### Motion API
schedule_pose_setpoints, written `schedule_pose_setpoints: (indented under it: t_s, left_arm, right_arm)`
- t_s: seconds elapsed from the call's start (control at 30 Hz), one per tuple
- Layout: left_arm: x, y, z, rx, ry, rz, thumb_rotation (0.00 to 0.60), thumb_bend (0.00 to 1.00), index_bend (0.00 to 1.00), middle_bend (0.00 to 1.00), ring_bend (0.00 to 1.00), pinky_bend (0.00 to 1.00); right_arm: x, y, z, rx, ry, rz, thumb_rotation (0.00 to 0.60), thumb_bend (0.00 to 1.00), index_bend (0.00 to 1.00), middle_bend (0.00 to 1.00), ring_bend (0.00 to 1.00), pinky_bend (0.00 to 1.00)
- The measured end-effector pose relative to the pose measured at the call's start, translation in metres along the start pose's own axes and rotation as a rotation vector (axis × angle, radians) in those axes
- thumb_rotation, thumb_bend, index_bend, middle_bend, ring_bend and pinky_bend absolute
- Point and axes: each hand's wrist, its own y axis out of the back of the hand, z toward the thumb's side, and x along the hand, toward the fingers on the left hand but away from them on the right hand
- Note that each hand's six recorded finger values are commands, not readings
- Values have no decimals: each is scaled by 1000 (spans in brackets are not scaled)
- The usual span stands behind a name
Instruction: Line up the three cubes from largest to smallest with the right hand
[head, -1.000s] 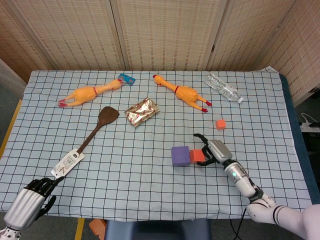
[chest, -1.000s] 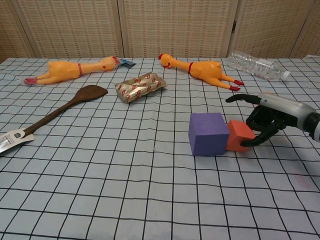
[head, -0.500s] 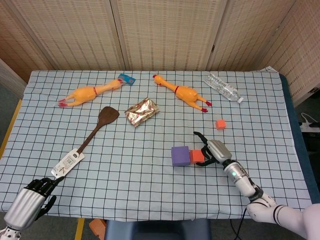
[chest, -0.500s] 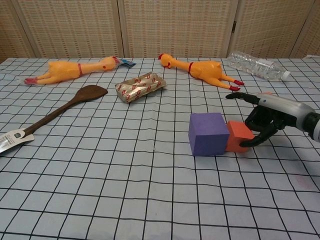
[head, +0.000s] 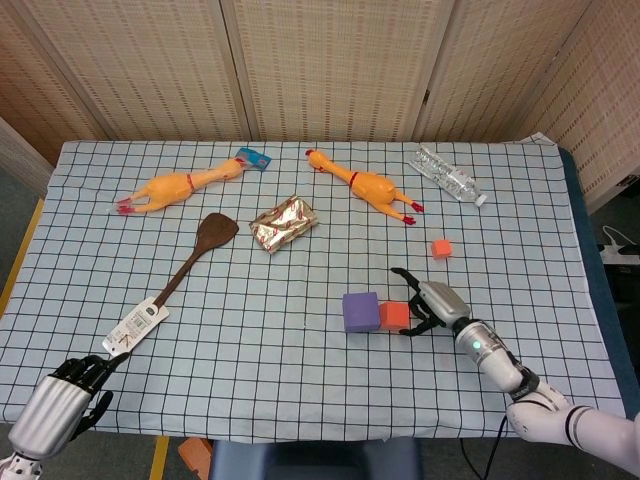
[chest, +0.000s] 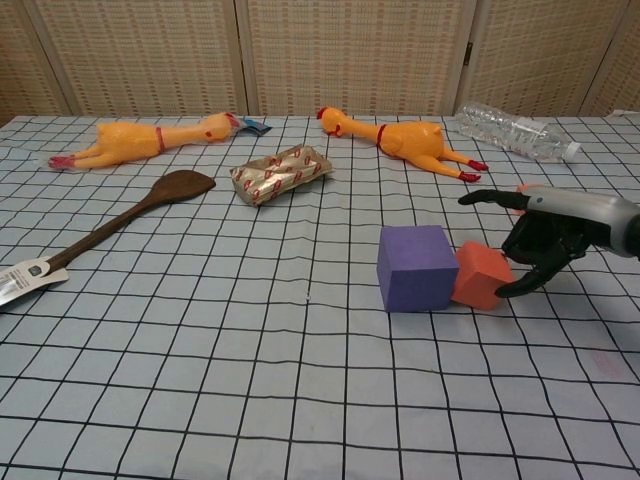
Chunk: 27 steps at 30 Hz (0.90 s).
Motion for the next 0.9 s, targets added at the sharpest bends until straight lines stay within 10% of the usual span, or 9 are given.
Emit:
schedule_pose_setpoints:
  t_s: [0.57,0.9]
  left_arm:
    - [-1,1,0,-3,1,4,600,450,194,397,319,426]
    - [0,-1,1,4,-2,-2,600,450,194,398,319,425]
  right_arm:
    - [15,6,-4,27,-23,11,600,18,24,877,934,974]
    - [40,8,-14,74,-92,-1,600,549,254,883,940,978]
